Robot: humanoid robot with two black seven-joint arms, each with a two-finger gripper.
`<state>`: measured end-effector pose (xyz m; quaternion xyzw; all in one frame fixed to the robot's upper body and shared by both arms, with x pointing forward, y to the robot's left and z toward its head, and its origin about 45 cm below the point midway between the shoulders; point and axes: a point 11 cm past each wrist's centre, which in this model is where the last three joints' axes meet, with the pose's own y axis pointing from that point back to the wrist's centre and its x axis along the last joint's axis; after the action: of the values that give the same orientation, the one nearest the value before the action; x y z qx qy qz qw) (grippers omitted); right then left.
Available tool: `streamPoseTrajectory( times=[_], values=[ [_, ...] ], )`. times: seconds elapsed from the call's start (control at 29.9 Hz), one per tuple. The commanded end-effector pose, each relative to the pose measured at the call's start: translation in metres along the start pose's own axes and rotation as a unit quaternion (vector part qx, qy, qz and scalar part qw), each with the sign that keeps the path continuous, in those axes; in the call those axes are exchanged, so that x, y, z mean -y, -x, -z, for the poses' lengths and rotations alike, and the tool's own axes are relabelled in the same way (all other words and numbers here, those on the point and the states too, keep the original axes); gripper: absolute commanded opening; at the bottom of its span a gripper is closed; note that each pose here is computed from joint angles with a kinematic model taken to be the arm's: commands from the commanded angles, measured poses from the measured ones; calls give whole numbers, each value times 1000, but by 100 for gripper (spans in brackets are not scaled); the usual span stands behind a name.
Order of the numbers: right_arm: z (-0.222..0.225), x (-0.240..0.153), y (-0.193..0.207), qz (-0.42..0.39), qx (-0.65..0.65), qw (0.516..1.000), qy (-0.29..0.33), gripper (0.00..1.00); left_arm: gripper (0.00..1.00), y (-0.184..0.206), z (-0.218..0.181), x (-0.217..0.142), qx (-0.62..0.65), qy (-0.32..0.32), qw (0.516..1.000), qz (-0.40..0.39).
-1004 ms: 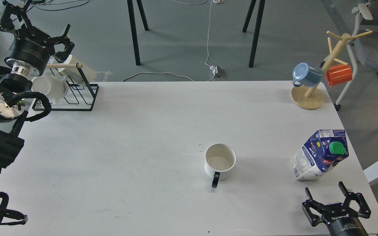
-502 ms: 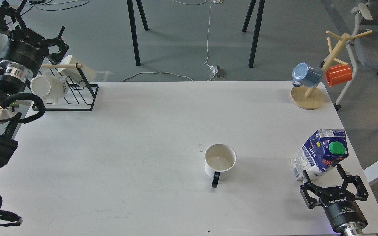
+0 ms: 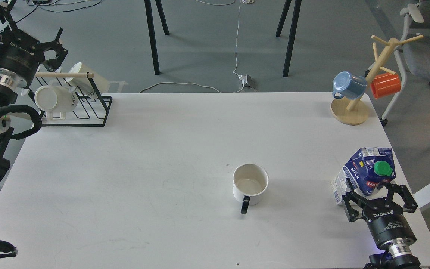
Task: Place cup and milk with both arms
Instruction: 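Grasp the milk carton with the right gripper and slide it beside the mug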
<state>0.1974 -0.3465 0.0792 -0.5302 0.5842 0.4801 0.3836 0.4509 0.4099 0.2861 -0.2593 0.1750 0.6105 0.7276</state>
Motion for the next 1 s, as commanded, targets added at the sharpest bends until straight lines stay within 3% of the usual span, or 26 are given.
streamPoseTrajectory(
  times=[0.0,0.07,0.23,0.64,0.97],
  values=[
    [-4,5,10,15,6,1000,3,44,99,-1,1,-1,1,-2,1000,-2],
    [-7,3,16,25,9,1000,7,39,99,-3,3,-3,1,-4,1000,-5],
    [-19,-5,34,48,24,998,19,39,99,-4,4,-4,1,-5,1000,-7],
    [-113,17,55,80,83,987,111,42,99,-7,4,-6,16,-14,1000,-9],
    [-148,17,41,58,86,984,145,45,99,-10,-1,-7,21,-13,1000,-11]
  ],
)
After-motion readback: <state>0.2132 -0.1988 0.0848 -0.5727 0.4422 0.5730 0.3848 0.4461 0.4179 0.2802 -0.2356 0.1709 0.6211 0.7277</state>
